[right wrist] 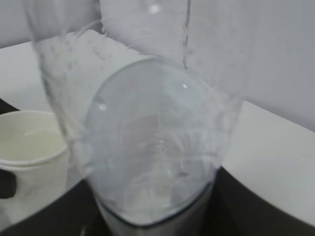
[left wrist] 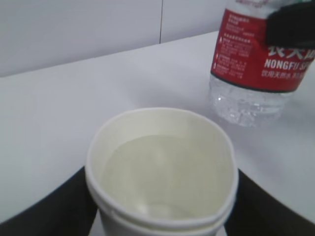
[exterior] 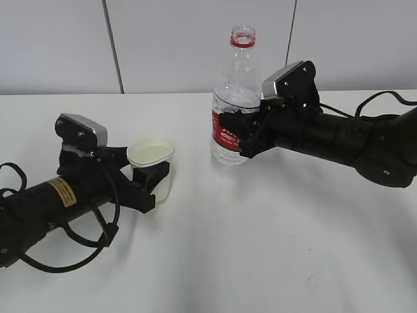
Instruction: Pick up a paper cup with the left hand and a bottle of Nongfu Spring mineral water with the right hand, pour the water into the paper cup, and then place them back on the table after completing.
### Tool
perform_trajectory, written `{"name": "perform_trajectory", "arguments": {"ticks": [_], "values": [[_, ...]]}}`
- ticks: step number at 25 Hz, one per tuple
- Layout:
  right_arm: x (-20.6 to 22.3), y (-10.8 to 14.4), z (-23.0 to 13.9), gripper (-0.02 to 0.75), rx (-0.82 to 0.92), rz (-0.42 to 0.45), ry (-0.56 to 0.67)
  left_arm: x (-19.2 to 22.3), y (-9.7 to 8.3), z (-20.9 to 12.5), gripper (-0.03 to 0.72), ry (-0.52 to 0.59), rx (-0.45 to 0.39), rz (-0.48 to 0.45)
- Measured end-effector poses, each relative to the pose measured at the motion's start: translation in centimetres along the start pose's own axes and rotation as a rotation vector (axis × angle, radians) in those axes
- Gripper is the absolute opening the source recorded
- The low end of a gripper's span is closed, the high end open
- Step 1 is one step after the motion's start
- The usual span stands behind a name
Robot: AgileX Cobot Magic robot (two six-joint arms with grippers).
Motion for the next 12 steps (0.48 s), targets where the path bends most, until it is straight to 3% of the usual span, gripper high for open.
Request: {"name": "perform_trajectory", "arguments": {"ticks": [12], "values": [[0.9, 1.5, -2.7, 0.305, -0.001, 0.035, -0.037, 0.4, 0.5, -1.5, 0.461, 0.01, 0.007, 0.002]]}}
Point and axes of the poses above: a point on each arm's last joint axis where the gripper is mounted, x pointing out along that axis toward the gripper, y along the wrist's bending axis when the last joint is at zero, z = x × y, the point moved 7 cm from there along x, pointing out along that axis toward the gripper, and after that the axes turned 15 degrees about -x, right-handed, at the moved point
